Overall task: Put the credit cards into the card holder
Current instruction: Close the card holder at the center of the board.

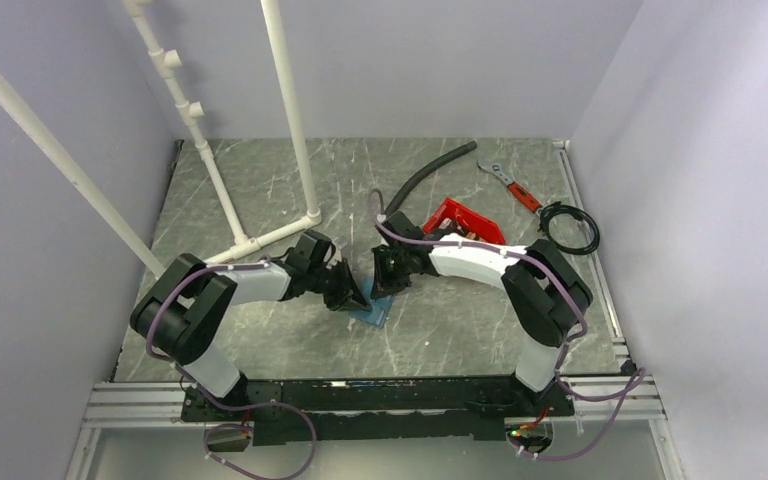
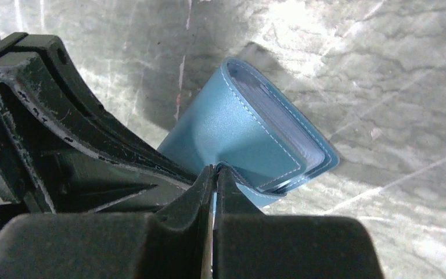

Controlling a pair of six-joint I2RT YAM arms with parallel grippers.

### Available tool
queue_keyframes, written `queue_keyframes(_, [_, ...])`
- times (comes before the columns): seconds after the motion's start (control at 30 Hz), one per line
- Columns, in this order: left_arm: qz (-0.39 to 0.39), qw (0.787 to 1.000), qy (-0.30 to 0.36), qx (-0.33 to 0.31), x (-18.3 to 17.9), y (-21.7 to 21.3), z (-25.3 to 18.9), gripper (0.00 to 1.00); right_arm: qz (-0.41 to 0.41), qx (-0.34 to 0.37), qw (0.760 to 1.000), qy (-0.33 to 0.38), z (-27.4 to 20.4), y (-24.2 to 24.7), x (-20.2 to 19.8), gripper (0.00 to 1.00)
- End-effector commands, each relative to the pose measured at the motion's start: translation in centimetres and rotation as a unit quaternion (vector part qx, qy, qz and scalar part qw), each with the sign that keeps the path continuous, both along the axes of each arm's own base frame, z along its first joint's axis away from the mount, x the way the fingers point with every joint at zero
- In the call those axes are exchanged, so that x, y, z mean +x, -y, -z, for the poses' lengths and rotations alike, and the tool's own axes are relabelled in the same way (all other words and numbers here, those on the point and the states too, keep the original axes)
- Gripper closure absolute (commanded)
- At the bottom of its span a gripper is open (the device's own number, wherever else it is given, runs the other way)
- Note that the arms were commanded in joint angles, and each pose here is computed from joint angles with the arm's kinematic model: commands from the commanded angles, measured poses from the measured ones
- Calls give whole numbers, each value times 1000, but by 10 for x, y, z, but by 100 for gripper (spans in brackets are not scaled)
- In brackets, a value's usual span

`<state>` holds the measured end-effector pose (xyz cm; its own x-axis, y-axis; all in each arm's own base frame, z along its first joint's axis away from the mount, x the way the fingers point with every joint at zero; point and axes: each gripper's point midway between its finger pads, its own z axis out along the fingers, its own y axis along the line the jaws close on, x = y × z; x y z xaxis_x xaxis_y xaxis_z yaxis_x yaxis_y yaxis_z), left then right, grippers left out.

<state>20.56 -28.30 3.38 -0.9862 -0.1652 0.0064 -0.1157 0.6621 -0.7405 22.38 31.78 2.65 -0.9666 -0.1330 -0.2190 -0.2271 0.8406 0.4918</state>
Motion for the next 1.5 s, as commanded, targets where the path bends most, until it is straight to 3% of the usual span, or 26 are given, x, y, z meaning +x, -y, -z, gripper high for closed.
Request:
queue_keyframes(0.0, [-11,991,-58,122,-39,-40,66,100,26,-244,969,-24,104,61,-54,100])
queue_keyframes(0.2, [-22,992,-50,116,-41,-43,63,100,25,-334,942,-26,139,83,-86,100])
queue_keyframes(0.67, [-37,994,-22,97,-45,-46,49,100,-16,-475,880,0,154,73,-93,100])
queue_keyframes(0.77, [-30,995,-5,96,-45,-48,37,100,-17,-449,893,-7,151,69,-93,100])
queue_keyframes(0.87, [-17,996,15,91,-46,-50,20,100,-35,-309,950,-17,124,24,-72,98])
queue_keyframes(0.97, [-20,994,37,101,-43,-59,3,88,-34,-155,987,22,54,-20,-31,65])
queue_keyframes(1.13, [-34,992,74,101,-37,-74,-32,65,-53,-6,995,82,-49,-38,12,47])
queue_keyframes(1.4, [-64,972,206,93,-4,-87,-124,38,-39,2,967,251,-171,26,50,15])
queue_keyframes(1.47, [-68,966,231,98,7,-88,-144,33,-18,2,963,270,-189,50,54,13])
